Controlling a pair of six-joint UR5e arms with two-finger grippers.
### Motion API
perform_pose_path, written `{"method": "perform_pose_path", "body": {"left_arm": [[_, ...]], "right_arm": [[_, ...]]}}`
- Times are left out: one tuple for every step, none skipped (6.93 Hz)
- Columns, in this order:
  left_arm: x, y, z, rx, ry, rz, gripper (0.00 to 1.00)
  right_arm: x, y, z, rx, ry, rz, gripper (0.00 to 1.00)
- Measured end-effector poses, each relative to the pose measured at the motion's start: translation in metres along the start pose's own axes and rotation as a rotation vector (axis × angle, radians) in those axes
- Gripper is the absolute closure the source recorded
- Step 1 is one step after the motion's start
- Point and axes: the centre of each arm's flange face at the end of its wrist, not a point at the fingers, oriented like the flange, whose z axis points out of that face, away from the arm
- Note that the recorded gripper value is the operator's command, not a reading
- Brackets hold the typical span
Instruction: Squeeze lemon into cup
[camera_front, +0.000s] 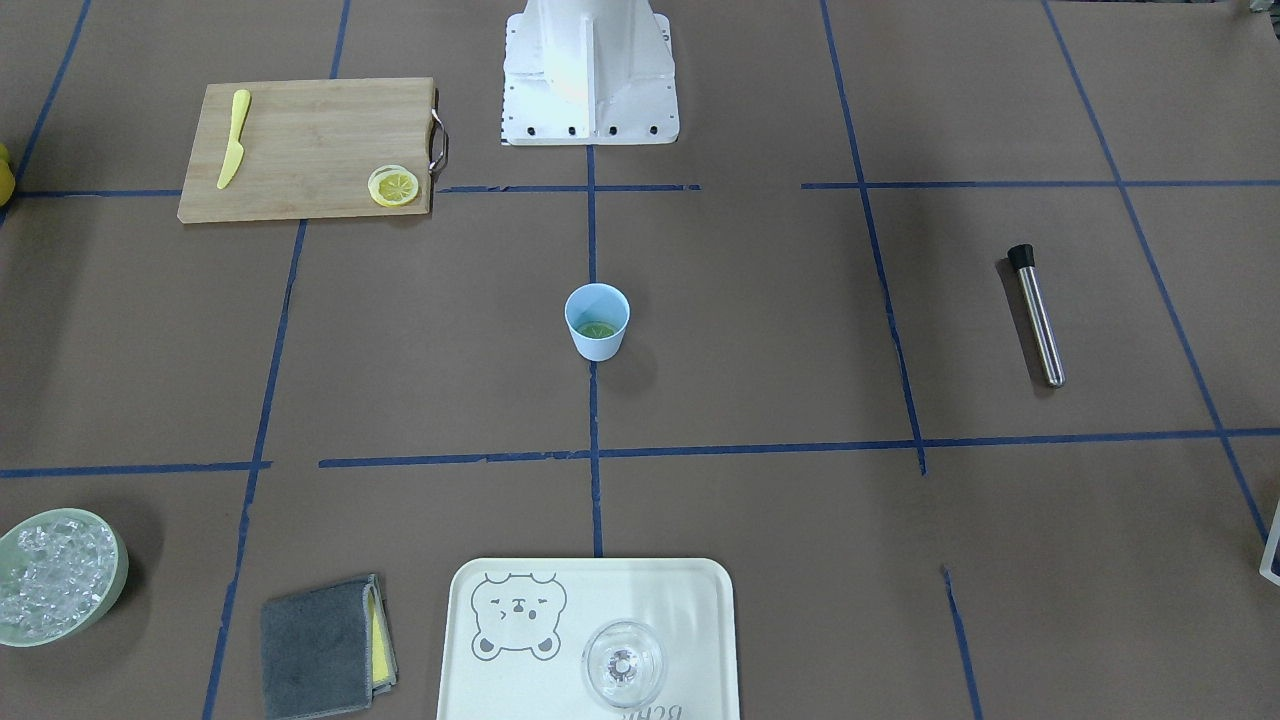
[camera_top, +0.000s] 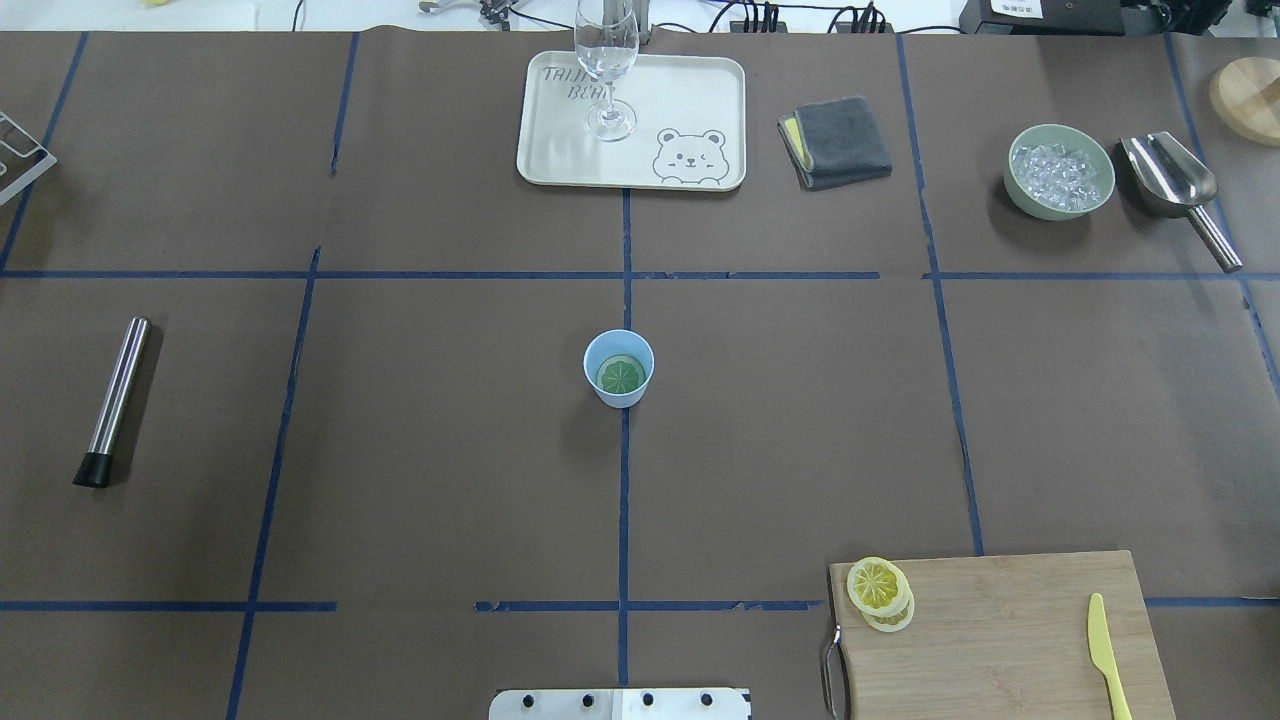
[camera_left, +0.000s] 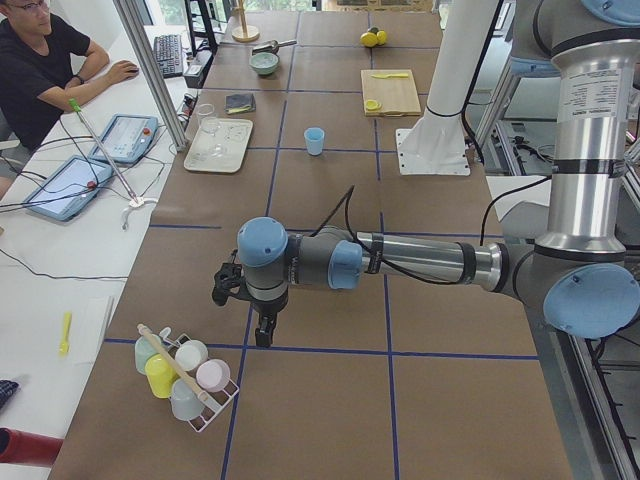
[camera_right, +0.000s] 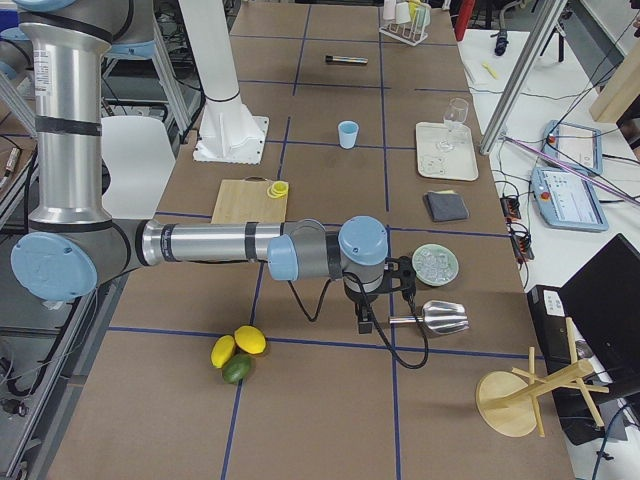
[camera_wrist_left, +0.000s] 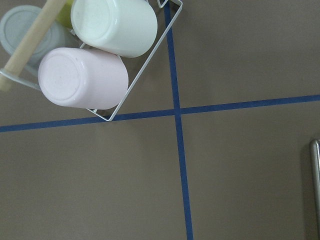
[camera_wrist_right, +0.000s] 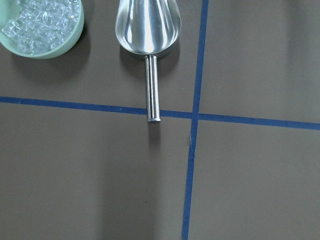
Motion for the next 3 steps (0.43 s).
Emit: {"method": "perform_pose_path", "body": {"left_arm": [[-0.0002, 0.0004, 0.0002, 0.000, 0.000, 0.000, 0.00], [-0.0004, 0.0007, 0.0003, 0.000, 0.000, 0.000, 0.00], [-0.0004, 0.0011, 0.0004, 0.000, 0.000, 0.001, 0.00]], "right_arm": [[0.0003, 0.0002, 0.0003, -0.001, 0.000, 0.001, 0.00], [0.0006, 0.0005, 0.0005, -0.001, 0.000, 0.001, 0.00], [0.0005, 0.0006, 0.0004, -0.001, 0.000, 0.001, 0.00]]}}
